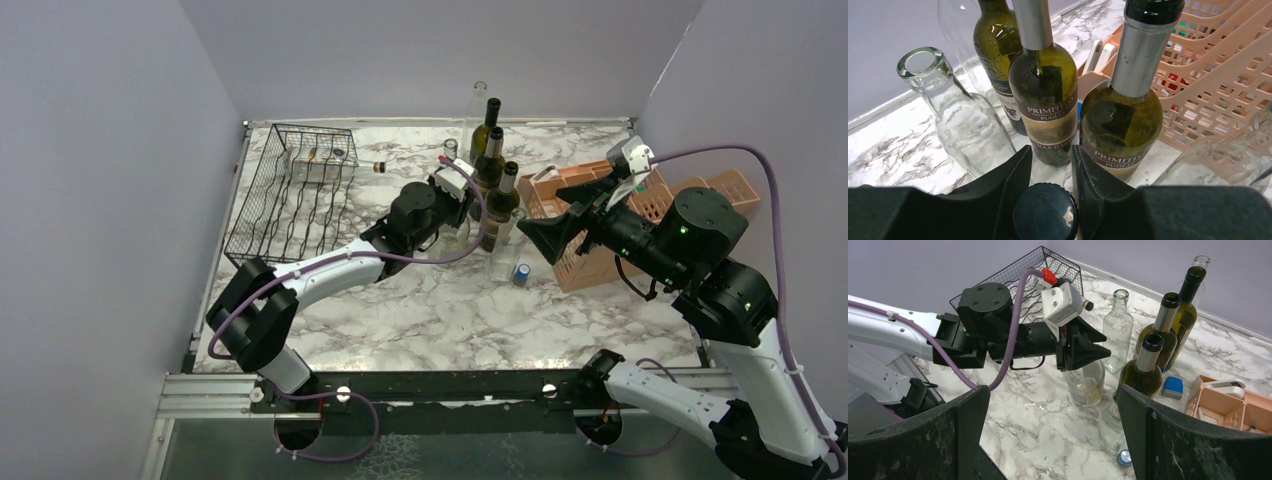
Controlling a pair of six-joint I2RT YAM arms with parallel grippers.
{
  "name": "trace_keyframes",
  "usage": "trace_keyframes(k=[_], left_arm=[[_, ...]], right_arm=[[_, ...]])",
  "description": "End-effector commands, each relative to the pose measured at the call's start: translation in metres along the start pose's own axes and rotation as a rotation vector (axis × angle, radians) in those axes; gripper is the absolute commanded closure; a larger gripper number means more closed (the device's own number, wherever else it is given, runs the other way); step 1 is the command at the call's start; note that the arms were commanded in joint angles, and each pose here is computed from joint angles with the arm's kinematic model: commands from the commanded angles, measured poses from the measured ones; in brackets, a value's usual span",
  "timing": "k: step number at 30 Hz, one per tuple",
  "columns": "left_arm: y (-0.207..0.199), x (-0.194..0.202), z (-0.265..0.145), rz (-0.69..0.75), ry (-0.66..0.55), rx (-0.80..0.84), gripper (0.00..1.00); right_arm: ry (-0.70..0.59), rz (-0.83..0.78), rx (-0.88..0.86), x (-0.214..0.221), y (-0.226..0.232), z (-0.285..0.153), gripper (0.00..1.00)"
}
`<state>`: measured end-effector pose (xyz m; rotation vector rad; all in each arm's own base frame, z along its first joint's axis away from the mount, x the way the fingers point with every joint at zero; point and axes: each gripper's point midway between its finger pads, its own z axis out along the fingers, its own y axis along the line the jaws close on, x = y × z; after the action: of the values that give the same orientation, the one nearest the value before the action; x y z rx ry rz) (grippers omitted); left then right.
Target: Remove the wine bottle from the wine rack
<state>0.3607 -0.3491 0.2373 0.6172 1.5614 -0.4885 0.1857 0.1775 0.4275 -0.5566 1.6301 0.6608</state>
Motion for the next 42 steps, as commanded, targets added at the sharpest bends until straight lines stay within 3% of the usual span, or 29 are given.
trace_keyframes(k=[1, 6, 10, 13, 26, 29, 35, 42], left_arm=[[0.008, -0.084, -0.001, -0.047, -0.252, -0.039, 0.85], [0.007, -0.077, -0.003, -0.086, -0.24, -0.036, 0.59], [0.007, -0.079, -0.011, -0.095, -0.247, -0.034, 0.43], [0.005, -0.081, -0.018, -0.095, -0.25, -0.019, 0.03], [0.035, -0.107, -0.108, -0.067, -0.222, -0.085, 0.01], [0.062, -0.12, -0.125, -0.058, -0.201, -0.095, 0.01], [0.155, -0.137, -0.167, -0.066, -0.241, -0.303, 0.01], [0.176, -0.146, -0.179, -0.087, -0.254, -0.33, 0.01]], right_arm=[[0.0, 0.006, 0.014, 0.0, -0.002, -0.001, 0.0], [-0.004, 0.006, 0.008, -0.001, -0.001, 0.0, 0.0], [0.004, 0.008, 0.005, 0.001, -0.001, 0.001, 0.0], [0.002, 0.009, 0.003, 0.001, 0.0, 0.001, 0.0], [0.046, 0.007, 0.113, 0.021, -0.023, 0.028, 0.0], [0.063, -0.005, 0.267, 0.027, -0.052, 0.039, 0.0], [0.024, -0.021, 0.493, 0.007, -0.091, 0.057, 0.0], [-0.047, -0.04, 0.572, -0.036, -0.116, 0.085, 0.0]])
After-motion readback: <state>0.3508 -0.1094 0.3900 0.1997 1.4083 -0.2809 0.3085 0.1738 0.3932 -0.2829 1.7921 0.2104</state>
